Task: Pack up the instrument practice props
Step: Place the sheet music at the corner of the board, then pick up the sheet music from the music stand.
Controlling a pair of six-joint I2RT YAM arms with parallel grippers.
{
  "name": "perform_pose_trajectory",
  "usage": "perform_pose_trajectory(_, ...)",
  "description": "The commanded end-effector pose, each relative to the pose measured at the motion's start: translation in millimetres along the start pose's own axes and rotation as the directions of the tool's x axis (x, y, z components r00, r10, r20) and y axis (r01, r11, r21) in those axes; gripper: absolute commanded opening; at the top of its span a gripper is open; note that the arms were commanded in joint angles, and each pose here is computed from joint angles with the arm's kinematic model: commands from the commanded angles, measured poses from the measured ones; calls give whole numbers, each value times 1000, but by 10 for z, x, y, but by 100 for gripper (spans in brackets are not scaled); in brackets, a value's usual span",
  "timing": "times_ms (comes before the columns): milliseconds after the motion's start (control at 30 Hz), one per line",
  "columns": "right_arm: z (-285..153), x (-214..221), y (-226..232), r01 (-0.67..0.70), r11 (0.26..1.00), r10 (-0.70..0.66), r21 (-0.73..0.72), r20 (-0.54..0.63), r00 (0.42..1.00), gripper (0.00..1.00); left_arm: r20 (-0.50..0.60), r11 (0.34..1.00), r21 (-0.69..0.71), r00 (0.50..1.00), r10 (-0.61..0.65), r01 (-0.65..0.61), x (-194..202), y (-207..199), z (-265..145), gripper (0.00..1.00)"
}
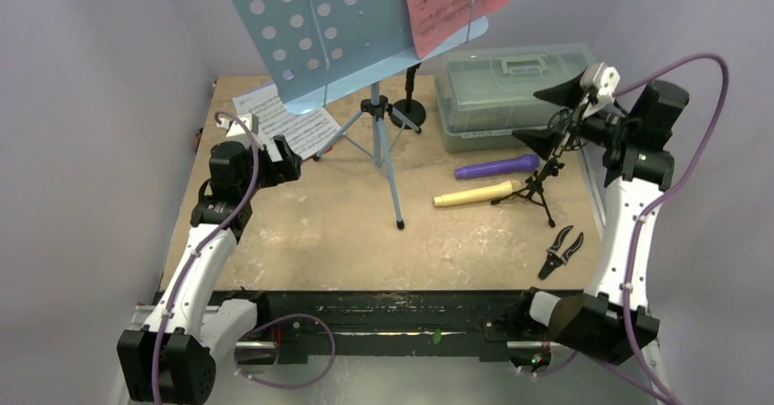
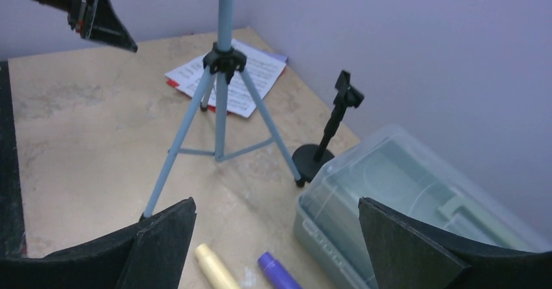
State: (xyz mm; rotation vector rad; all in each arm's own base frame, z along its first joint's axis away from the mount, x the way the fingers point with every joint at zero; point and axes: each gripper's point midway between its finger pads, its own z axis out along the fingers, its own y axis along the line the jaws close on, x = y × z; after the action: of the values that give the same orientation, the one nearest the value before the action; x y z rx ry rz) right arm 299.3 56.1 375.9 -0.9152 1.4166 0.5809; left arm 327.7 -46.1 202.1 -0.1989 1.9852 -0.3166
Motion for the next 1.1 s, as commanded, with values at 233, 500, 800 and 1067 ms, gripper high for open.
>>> perform_pose_trajectory(233,178,-1425,-208,177,980,-144,-91,289,946,99,71,999,40,997,13,-16,-147,-92,-130,100)
perform_pose_trajectory(500,438,-1847,-574,137,986,-98,-92,346,933,99,78,998,55,997,16,-20,-173,-126,-151,100)
perform_pose_trajectory(800,870,-1952,-1076,41,996,-5,-75,427,904,99,15,1000,27,1000,16,-16,-77,-54,-45,99)
perform_pose_trajectory(1067,1134,-1939,-1267,17,996,23,-83,463,886,99,0,1000,13,1000,8,-8,-57,1,8,99)
